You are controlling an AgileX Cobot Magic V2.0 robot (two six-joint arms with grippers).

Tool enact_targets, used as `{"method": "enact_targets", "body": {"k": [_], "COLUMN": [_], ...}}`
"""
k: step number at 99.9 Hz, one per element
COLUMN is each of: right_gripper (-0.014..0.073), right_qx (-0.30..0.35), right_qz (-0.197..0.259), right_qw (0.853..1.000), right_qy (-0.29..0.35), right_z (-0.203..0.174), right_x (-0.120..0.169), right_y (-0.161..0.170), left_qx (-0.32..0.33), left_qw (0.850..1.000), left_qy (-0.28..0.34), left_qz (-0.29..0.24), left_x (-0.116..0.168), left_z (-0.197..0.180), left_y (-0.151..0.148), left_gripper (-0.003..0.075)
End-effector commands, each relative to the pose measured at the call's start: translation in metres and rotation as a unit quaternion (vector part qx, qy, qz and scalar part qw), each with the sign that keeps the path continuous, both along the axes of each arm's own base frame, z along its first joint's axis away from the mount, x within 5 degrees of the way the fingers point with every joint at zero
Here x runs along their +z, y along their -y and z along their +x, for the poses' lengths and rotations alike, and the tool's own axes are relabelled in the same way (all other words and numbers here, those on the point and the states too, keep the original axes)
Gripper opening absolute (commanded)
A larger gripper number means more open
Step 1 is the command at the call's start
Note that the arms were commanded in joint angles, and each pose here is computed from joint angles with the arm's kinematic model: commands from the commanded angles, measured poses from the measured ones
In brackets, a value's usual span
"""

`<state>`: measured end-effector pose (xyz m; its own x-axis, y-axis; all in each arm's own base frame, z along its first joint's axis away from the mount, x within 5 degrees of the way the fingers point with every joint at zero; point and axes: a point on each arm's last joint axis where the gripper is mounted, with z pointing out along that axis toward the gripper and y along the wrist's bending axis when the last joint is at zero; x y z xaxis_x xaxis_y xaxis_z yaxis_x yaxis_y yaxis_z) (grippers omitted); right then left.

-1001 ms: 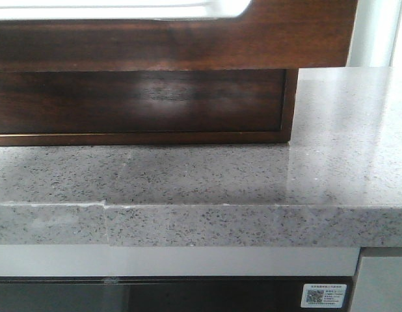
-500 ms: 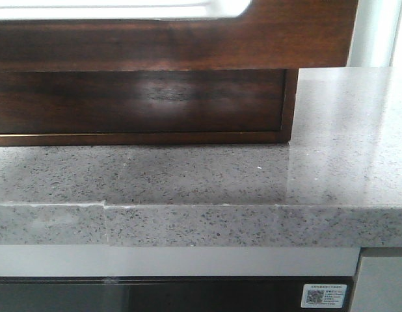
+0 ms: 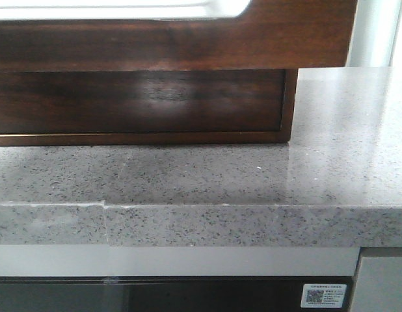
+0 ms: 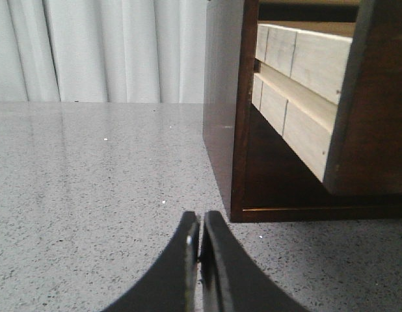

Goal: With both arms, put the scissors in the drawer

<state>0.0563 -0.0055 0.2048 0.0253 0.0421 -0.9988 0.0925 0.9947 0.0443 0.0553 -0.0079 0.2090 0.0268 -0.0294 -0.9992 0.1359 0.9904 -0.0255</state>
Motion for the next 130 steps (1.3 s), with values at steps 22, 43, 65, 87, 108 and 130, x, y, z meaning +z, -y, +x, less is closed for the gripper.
{"method": "enact_targets", "body": {"k": [22, 43, 65, 87, 108, 130], "right_gripper": [-0.0069, -0.0069, -0.0069, -0.0069, -0.0069, -0.0069], "right_qx": [0.003, 0.003, 0.001, 0.0, 0.0, 0.0], "right_qz": [-0.008, -0.008, -0.021, -0.016, -0.01, -0.01], "right_qw": [0.998, 0.998, 0.998, 0.999, 0.999, 0.999], "right_qy": [0.067, 0.069, 0.067, 0.043, 0.037, 0.037], "right_z": [-0.0017, -0.0018, -0.0017, -0.0011, -0.001, -0.001], "right_x": [0.0077, 0.008, 0.0075, 0.003, 0.0018, 0.0018], "right_y": [-0.0009, -0.0009, -0.0007, -0.0004, -0.0003, -0.0003], "left_qx": [0.002, 0.002, 0.002, 0.002, 0.002, 0.002], "left_qw": [0.999, 0.999, 0.999, 0.999, 0.999, 0.999], "left_qy": [0.037, 0.037, 0.037, 0.037, 0.037, 0.037], "left_qz": [-0.008, -0.008, -0.008, -0.008, -0.008, -0.008], "left_x": [-0.0031, -0.0031, -0.0031, -0.0031, -0.0031, -0.0031], "left_z": [-0.0012, -0.0012, -0.0012, -0.0012, -0.0012, -0.0012], "left_y": [-0.0008, -0.0008, -0.0008, -0.0008, -0.0008, -0.0008], "left_gripper": [-0.002, -0.002, -0.002, -0.002, -0.002, -0.002]}}
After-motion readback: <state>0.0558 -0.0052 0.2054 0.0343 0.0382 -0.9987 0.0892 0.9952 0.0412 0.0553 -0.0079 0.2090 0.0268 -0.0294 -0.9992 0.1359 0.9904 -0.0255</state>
